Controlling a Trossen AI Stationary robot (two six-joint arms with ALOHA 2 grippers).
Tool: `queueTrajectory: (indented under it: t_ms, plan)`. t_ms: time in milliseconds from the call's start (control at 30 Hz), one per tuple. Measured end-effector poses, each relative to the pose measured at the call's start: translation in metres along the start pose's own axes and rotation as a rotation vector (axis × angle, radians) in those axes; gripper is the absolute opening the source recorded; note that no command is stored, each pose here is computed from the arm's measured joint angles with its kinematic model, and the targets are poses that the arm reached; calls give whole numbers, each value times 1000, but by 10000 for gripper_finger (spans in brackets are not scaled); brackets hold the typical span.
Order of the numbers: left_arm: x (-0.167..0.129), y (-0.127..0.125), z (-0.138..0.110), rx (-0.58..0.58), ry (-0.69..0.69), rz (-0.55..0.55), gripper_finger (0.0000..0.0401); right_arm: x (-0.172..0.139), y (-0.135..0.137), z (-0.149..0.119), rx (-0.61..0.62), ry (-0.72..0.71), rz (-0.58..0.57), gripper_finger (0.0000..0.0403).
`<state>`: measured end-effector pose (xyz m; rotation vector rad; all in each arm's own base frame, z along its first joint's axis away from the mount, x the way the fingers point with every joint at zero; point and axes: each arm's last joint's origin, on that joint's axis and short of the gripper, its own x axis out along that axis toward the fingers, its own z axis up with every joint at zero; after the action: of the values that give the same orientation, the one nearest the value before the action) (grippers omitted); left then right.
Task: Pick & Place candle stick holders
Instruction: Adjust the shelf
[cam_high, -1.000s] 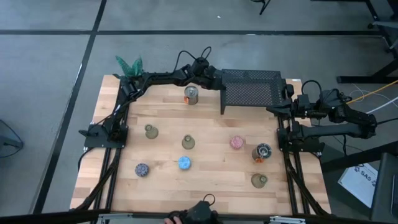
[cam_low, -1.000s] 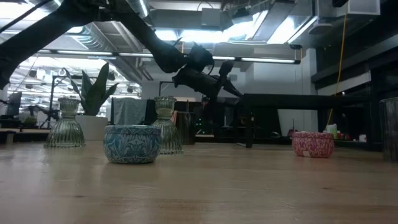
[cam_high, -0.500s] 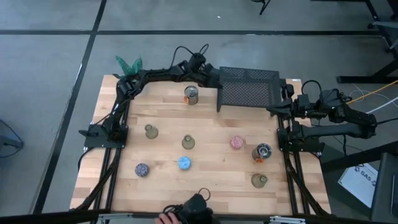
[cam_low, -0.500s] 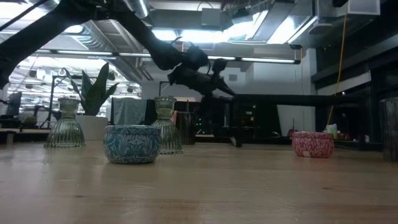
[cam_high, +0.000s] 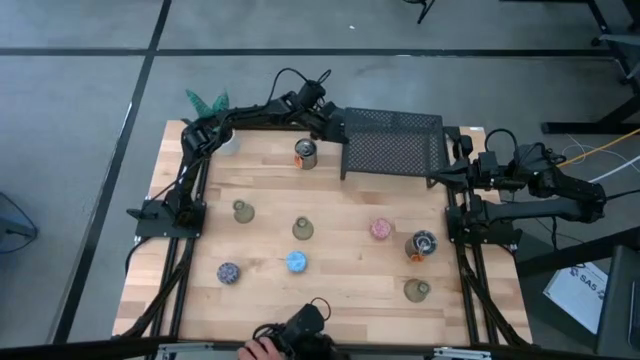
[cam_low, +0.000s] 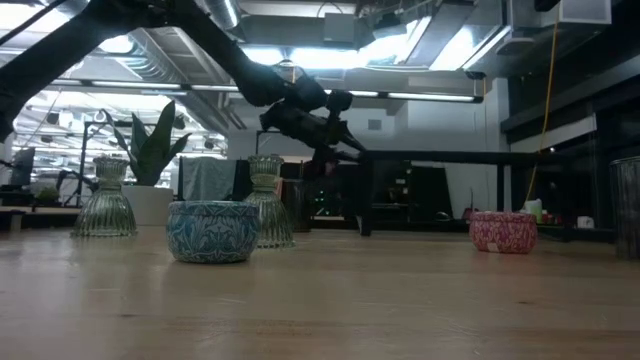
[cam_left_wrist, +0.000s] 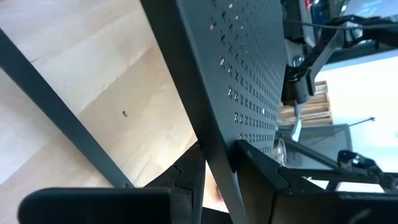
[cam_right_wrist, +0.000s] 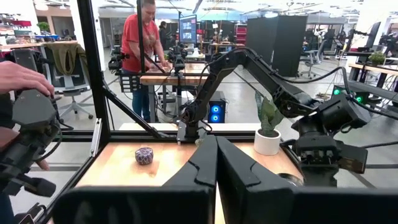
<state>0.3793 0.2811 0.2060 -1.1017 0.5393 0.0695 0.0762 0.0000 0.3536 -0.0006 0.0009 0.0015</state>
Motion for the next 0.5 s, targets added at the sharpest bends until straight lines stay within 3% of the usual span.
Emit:
queueTrajectory:
  t_ms: [233, 500]
  plan:
    - [-6, -8, -4, 31, 21, 23, 69, 0, 0, 0, 0, 0, 0, 7]
    - [-2, -10, -12, -24, 82, 24, 69, 0, 0, 0, 0, 0, 0, 7]
